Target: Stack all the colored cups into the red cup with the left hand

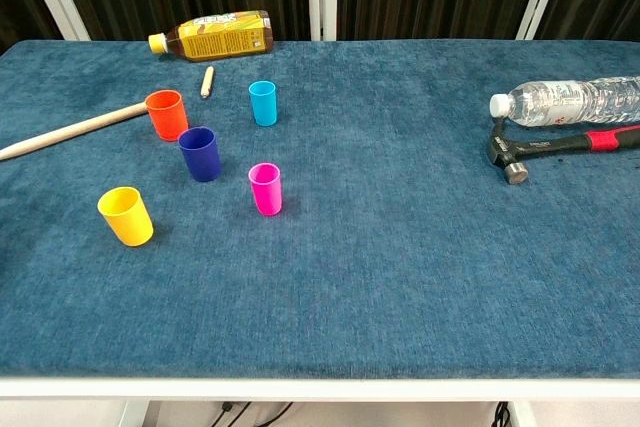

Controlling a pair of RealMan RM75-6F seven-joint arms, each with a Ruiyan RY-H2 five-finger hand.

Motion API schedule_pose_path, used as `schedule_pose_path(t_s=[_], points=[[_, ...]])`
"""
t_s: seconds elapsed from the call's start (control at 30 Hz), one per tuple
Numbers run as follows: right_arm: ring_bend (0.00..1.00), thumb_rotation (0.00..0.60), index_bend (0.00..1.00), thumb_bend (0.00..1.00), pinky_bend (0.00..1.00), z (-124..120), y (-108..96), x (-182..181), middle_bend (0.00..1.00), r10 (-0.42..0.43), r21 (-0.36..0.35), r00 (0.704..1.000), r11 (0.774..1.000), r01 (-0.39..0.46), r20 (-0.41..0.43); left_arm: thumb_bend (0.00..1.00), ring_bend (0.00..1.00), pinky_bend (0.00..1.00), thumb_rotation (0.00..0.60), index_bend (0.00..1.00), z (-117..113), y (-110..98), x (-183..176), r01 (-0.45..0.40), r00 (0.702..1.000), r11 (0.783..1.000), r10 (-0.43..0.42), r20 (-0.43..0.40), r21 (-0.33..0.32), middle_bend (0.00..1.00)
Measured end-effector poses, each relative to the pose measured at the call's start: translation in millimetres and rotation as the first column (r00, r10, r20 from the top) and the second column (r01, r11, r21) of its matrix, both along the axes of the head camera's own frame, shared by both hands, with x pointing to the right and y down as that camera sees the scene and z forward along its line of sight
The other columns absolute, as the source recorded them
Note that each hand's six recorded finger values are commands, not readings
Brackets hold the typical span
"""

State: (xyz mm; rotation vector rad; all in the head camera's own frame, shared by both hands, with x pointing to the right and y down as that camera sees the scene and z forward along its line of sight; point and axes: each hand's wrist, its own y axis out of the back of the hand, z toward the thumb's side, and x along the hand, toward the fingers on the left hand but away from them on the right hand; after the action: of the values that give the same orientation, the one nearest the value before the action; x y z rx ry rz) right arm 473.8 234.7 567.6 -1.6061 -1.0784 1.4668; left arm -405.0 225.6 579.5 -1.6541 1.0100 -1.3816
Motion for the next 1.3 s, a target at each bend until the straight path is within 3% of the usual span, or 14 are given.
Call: schedule_pose_path(t_s=[0.47, 0.77, 1.07, 1.3], points=[[0.00, 0.600, 0.00, 0.31, 0.00, -1, -2, -2, 0.00, -0.003, 0.003, 1.000, 1.000, 0.003, 0.003, 0.09, 0.00, 0.00, 0.600, 0.12, -1, -5, 5, -0.020, 1.000, 1.000, 0.020, -0.015, 0.005, 0.08], [0.00, 0.600, 0.00, 0.31, 0.00, -2, -4, -2, 0.00, -0.007, 0.005, 1.000, 1.000, 0.007, -0.004, 0.11, 0.00, 0.00, 0.600, 0.13, -10, -37, 43, -0.146, 0.986, 0.989, 0.148, -0.082, 0.033, 0.08], [0.00, 0.600, 0.00, 0.31, 0.00, -2, 2, 4, 0.00, 0.015, 0.007, 1.000, 1.000, -0.015, -0.002, 0.16, 0.00, 0.00, 0.600, 0.14, -14, -90, 112, -0.323, 0.931, 0.946, 0.324, -0.169, 0.033, 0.11], [0.00, 0.600, 0.00, 0.31, 0.00, -5, 3, 5, 0.00, 0.017, 0.019, 1.000, 1.000, -0.017, 0.000, 0.16, 0.00, 0.00, 0.600, 0.16, 1, -122, 172, -0.455, 0.876, 0.890, 0.442, -0.193, -0.026, 0.12]])
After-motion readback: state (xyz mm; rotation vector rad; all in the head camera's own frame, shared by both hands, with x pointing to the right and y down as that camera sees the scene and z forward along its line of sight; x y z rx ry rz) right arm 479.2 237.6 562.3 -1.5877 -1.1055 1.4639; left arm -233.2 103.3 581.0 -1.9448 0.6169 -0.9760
